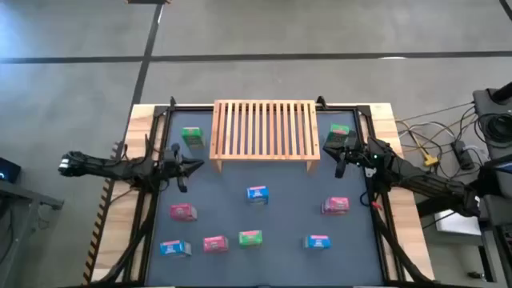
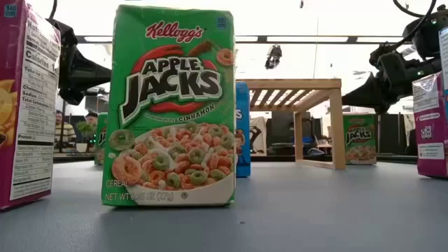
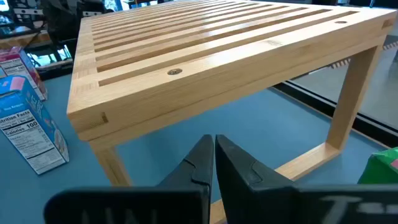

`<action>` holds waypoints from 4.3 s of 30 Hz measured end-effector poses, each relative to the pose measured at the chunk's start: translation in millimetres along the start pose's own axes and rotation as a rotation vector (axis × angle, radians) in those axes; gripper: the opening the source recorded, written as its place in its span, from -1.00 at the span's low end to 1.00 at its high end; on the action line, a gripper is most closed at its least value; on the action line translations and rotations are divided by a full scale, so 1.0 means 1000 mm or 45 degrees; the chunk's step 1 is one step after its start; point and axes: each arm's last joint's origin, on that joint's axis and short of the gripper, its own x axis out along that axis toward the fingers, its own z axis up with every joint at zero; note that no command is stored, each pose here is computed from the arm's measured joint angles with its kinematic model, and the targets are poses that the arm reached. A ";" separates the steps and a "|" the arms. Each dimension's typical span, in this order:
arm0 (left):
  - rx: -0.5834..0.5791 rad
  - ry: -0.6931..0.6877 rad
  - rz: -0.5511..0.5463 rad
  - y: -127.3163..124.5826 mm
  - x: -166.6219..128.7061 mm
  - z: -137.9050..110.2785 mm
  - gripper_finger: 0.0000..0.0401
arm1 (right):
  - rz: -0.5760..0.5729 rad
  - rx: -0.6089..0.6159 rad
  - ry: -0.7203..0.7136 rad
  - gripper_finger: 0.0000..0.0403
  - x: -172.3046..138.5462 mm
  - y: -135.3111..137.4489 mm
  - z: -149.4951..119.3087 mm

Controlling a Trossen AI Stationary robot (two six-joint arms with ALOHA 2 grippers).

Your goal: Stack cereal on shelf

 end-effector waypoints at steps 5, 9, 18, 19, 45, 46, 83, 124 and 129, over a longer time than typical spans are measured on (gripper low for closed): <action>0.000 0.000 0.000 0.000 0.000 0.000 -1.00 | 0.001 0.000 0.000 -0.95 0.000 0.000 0.000; 0.000 0.000 0.000 0.000 0.000 0.000 -1.00 | 0.001 0.000 0.001 -0.95 0.000 0.000 0.000; 0.000 0.000 0.000 0.000 0.000 0.000 -1.00 | 0.000 0.000 0.000 -0.95 0.000 0.000 0.000; 0.000 0.000 0.000 0.000 0.000 0.000 -1.00 | 0.001 0.000 0.001 -0.95 0.000 0.000 0.000; 0.000 0.000 0.000 0.000 0.000 0.000 -1.00 | 0.000 0.000 0.000 -0.95 0.000 0.000 0.000; 0.000 0.000 0.000 0.000 0.000 0.000 -1.00 | 0.001 0.000 0.000 -0.95 0.000 0.000 0.000; 0.000 0.000 0.000 0.000 0.000 0.000 -1.00 | 0.001 -0.001 0.000 -0.95 0.000 0.000 0.000; 0.000 0.000 0.000 0.000 0.000 0.000 -1.00 | -0.017 -0.140 -0.389 -0.95 -0.027 0.010 0.081; 0.000 0.000 0.001 0.000 0.000 0.000 -1.00 | -0.248 -0.135 -0.233 -0.95 -0.047 0.009 0.102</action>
